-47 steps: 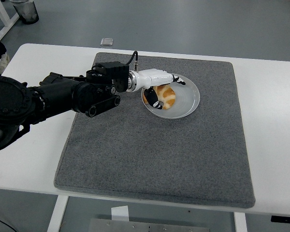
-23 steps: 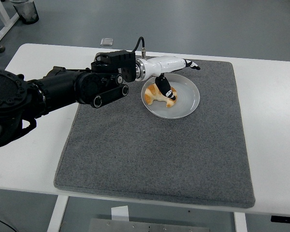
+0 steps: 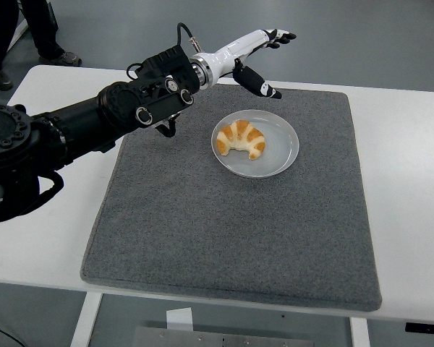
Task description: Place the bread on the plate
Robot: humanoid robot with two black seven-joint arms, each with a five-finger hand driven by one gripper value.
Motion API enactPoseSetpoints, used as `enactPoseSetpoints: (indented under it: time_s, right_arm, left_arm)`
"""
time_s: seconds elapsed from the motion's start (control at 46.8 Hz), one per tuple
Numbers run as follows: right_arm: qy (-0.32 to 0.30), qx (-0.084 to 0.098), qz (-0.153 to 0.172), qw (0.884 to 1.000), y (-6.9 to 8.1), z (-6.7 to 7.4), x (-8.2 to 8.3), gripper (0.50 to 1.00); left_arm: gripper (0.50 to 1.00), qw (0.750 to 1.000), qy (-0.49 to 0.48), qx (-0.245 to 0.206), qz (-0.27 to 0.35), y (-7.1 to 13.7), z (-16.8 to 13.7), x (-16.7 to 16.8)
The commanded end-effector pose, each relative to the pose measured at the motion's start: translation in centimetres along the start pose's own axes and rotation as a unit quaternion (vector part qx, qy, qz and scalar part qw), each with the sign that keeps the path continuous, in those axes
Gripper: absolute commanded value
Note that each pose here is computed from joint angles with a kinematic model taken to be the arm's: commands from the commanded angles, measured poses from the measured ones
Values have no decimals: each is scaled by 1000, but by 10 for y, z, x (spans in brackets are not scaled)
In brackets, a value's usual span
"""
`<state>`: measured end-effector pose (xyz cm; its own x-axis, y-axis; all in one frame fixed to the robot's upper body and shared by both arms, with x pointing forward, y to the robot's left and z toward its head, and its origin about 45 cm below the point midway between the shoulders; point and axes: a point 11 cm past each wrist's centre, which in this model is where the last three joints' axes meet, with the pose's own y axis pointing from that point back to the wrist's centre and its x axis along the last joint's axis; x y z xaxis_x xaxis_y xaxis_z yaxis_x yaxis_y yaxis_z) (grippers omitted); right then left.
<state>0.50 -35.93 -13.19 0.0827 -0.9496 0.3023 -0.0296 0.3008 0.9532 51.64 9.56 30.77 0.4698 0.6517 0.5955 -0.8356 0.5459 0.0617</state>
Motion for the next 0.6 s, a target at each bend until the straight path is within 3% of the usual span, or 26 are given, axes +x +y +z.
enactPoseSetpoints:
  time_s: [0.0,0.385,0.577]
  right_arm:
    - [0,0,0,1000,0,0,0,952]
    - [0,0,0,1000,0,0,0,954]
    - [0,0,0,1000,0,0,0,952]
  left_arm:
    - [992,998,51,9,25,1,-4,10]
    - [992,960,239,19,143,25,-29,77]
    - [994,921,337,27,195,46,-62,94]
